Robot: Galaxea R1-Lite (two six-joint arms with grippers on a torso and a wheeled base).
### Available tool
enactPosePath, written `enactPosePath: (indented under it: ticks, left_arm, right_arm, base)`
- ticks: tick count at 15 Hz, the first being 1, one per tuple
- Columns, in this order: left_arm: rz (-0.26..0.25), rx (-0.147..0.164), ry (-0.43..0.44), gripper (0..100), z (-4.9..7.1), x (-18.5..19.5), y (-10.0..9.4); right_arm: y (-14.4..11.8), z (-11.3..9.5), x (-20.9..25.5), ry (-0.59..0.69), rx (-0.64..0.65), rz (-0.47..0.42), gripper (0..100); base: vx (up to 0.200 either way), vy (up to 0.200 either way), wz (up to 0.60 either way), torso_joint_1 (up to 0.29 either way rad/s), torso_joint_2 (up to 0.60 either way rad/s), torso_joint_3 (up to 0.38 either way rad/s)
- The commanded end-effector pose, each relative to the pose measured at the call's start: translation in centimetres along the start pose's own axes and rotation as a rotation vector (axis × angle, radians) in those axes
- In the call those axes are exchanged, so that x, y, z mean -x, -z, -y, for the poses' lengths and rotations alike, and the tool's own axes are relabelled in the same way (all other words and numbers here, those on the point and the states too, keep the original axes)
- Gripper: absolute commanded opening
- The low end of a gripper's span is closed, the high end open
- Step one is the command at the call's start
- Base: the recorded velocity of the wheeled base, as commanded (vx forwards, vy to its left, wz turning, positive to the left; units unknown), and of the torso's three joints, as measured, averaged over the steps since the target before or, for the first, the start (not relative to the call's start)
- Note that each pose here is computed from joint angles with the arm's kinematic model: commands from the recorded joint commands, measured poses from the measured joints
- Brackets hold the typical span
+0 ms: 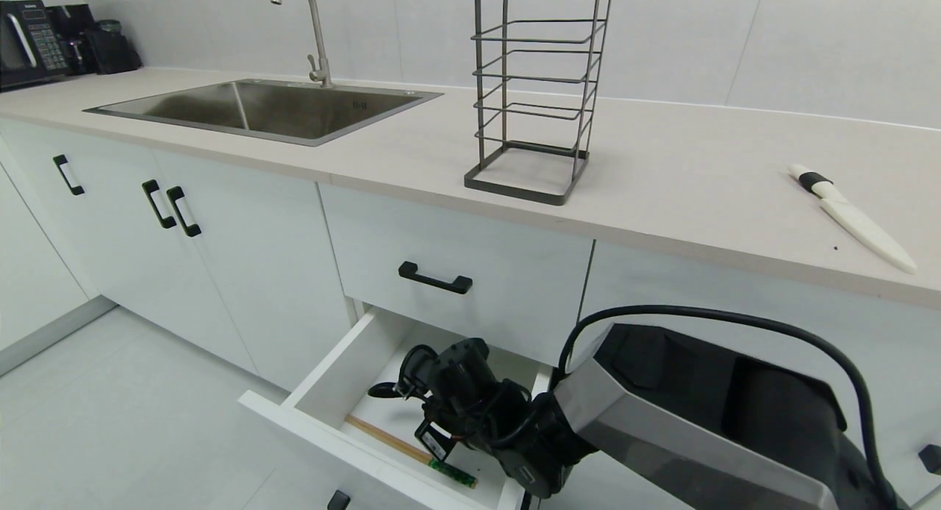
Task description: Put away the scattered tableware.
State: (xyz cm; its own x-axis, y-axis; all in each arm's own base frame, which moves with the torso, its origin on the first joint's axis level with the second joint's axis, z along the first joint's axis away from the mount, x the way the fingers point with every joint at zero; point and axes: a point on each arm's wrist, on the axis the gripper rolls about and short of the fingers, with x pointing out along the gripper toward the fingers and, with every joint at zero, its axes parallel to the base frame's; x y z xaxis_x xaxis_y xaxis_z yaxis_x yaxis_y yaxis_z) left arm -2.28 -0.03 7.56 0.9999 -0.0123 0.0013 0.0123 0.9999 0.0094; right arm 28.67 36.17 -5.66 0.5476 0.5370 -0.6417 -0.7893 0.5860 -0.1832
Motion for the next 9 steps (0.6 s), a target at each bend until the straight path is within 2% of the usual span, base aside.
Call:
enactPosePath:
  ticks: [1,5,6,9]
  left_arm:
    - [0.0,0.0,0.0,100,0.0,0.0,0.0]
    - [0.0,0.0,0.001,100,0.0,0.0,0.0]
    - [0.0,0.0,0.0,100,0.0,0.0,0.0]
    - [0.0,0.0,0.0,100,0.0,0.0,0.0]
  right_arm:
    - [0.33,-0.16,-0.47,-0.002,0.002,-0.006,0]
    - [0.19,-0.29,-0.51,-0.009,0.006,-0.029,0]
    - [0.25,-0.31,-0.51,-0.016,0.007,-0.034,100]
    - [0.16,-0.47,-0.53,-0.026,0.006,-0.022,100]
  base:
    - [0.0,0.0,0.0,0.0,0.0,0.0]
    - [0.0,0.0,0.0,0.0,0.0,0.0]
    - [0.0,0.0,0.0,0.0,0.0,0.0]
    - [0.0,0.0,0.0,0.0,0.0,0.0]
